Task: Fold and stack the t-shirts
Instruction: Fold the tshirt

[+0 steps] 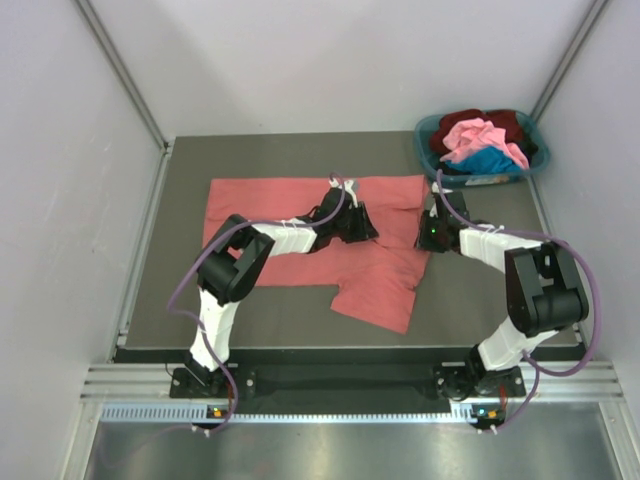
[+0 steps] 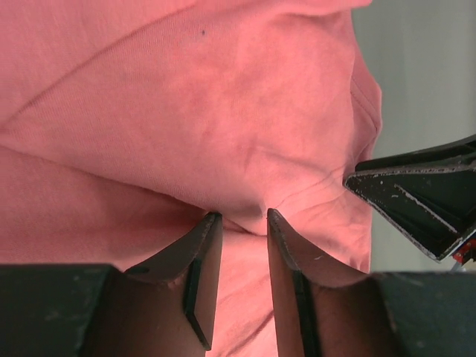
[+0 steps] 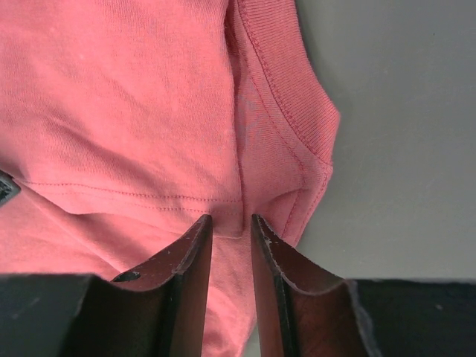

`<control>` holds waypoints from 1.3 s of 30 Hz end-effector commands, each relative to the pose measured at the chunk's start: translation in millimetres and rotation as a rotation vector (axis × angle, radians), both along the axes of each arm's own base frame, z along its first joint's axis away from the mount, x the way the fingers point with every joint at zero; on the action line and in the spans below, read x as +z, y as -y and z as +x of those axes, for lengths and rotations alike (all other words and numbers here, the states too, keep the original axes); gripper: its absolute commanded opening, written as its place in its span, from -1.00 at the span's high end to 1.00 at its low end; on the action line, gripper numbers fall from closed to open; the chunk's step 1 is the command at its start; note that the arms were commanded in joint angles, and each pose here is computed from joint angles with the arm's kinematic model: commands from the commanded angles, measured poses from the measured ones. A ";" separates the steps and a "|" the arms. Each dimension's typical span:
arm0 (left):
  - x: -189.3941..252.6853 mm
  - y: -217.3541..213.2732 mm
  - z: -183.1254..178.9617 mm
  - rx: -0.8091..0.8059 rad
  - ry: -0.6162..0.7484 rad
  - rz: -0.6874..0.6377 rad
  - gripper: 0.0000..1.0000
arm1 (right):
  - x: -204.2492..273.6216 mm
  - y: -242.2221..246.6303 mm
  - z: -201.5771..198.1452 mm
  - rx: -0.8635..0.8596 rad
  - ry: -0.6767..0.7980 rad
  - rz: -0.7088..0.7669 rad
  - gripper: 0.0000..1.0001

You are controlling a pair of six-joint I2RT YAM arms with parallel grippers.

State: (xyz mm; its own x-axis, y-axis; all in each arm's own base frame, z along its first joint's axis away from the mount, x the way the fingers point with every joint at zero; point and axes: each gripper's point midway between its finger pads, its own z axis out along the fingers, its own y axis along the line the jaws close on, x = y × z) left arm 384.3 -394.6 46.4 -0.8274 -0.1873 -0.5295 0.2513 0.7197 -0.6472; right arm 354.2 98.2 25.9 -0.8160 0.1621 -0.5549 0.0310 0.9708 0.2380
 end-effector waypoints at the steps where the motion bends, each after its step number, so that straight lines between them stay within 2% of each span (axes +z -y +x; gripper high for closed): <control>1: 25.7 7.3 14.2 0.028 0.059 -0.027 0.28 | 20.7 -3.1 6.0 0.011 0.064 0.014 0.42; 15: 7.7 14.2 13.5 0.022 0.026 -0.009 0.26 | 23.9 -3.8 5.4 0.013 0.074 0.018 0.42; 20: 7.1 17.7 13.5 0.041 0.014 0.044 0.26 | 31.9 -3.3 6.8 0.010 0.091 0.020 0.41; 25: 14.4 23.3 15.6 0.055 0.031 0.039 0.26 | 40.0 -3.6 8.3 0.010 0.111 0.024 0.40; 29: 29.1 27.0 19.0 0.058 0.047 0.014 0.27 | 40.3 -3.9 6.7 0.010 0.110 0.025 0.40; 36: 86.5 28.7 16.6 0.060 0.127 -0.055 0.28 | 39.5 -1.9 2.9 0.009 0.111 0.021 0.40; 39: 97.8 33.2 12.0 0.038 0.137 -0.089 0.28 | 37.7 -1.8 1.6 0.010 0.108 0.022 0.39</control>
